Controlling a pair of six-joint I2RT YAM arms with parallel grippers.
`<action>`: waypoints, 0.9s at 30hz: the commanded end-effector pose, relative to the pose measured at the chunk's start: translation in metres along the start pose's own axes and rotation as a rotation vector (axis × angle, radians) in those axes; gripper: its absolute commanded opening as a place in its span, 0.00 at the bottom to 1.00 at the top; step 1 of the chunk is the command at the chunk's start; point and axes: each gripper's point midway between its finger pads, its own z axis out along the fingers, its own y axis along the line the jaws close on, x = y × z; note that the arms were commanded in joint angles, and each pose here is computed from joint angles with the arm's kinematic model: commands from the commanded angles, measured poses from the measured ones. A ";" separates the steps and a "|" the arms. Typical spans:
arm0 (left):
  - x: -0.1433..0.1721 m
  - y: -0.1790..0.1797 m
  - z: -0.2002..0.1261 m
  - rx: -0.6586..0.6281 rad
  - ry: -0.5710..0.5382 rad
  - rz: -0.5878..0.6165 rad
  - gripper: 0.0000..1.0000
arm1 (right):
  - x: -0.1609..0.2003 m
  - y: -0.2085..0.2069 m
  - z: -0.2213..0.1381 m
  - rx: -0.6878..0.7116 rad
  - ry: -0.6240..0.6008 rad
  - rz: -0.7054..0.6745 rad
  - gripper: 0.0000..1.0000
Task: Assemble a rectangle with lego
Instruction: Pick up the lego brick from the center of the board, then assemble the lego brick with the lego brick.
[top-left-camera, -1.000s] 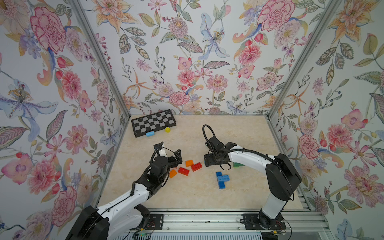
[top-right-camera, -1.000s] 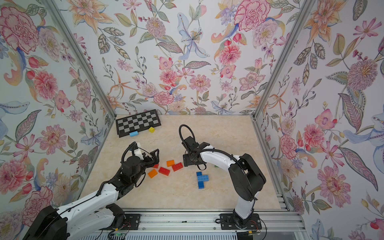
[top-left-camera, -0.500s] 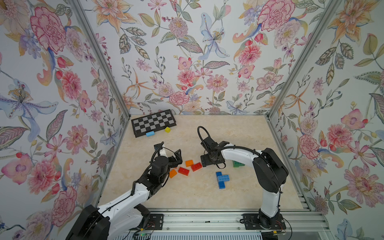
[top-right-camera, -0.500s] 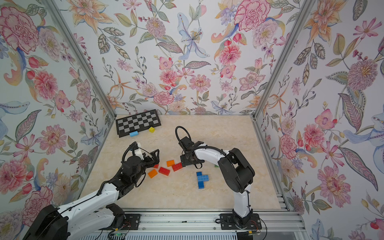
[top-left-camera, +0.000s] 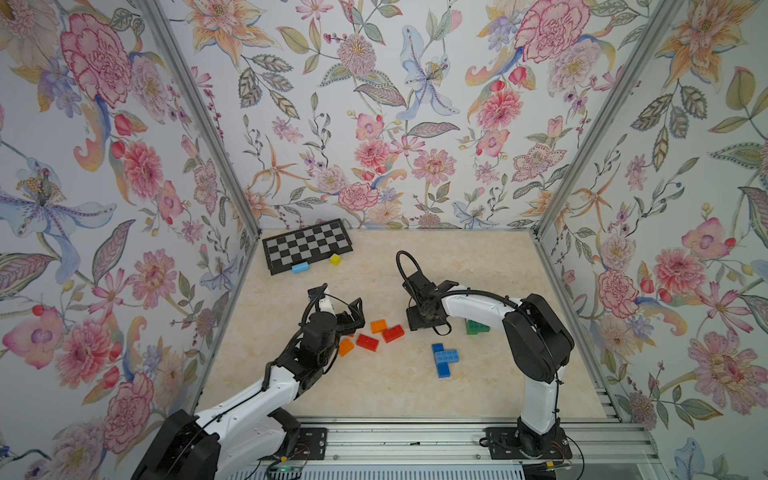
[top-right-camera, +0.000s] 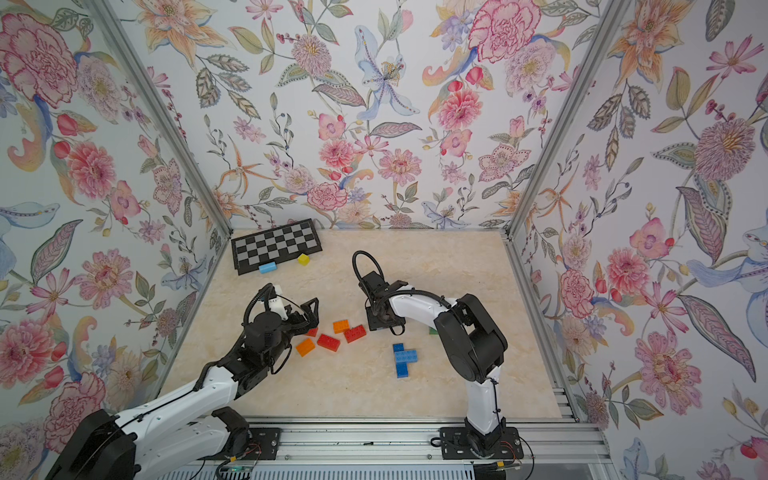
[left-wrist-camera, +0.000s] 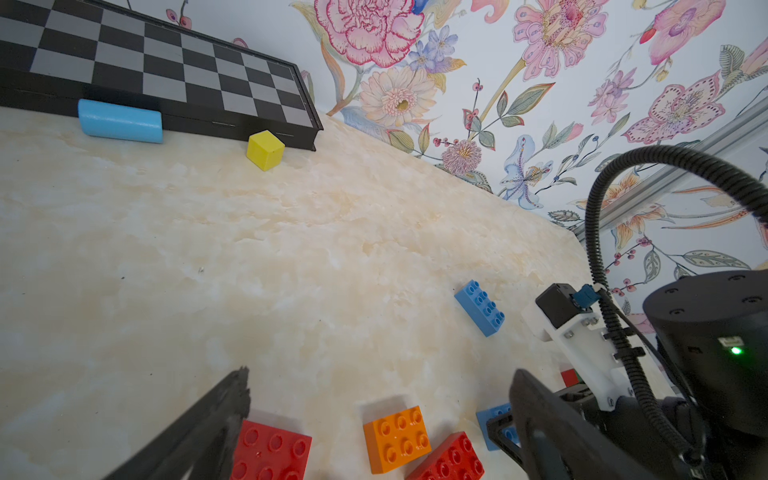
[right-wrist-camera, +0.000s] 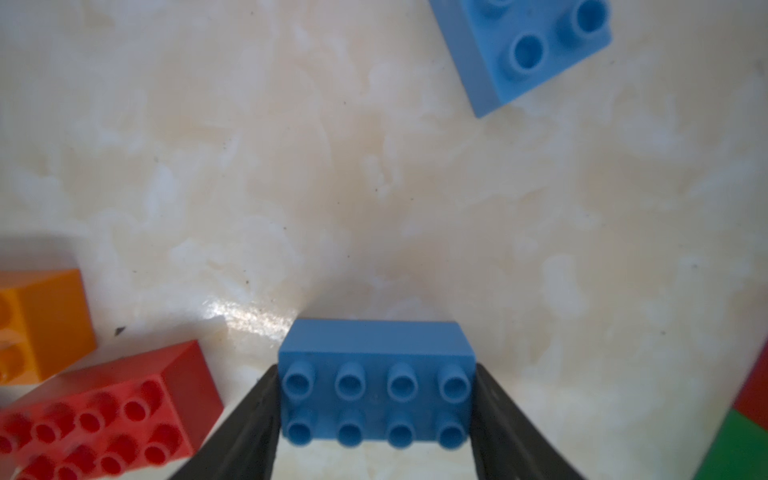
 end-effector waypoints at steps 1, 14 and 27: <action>-0.001 0.004 0.001 -0.003 -0.003 0.009 0.99 | -0.004 -0.001 0.001 0.012 -0.003 0.007 0.52; -0.003 0.002 0.001 0.007 -0.009 0.016 0.99 | 0.017 -0.011 -0.058 -0.035 -0.087 0.029 0.35; -0.001 -0.002 0.003 0.025 0.003 0.009 0.99 | 0.071 -0.042 -0.055 -0.002 -0.009 0.036 0.36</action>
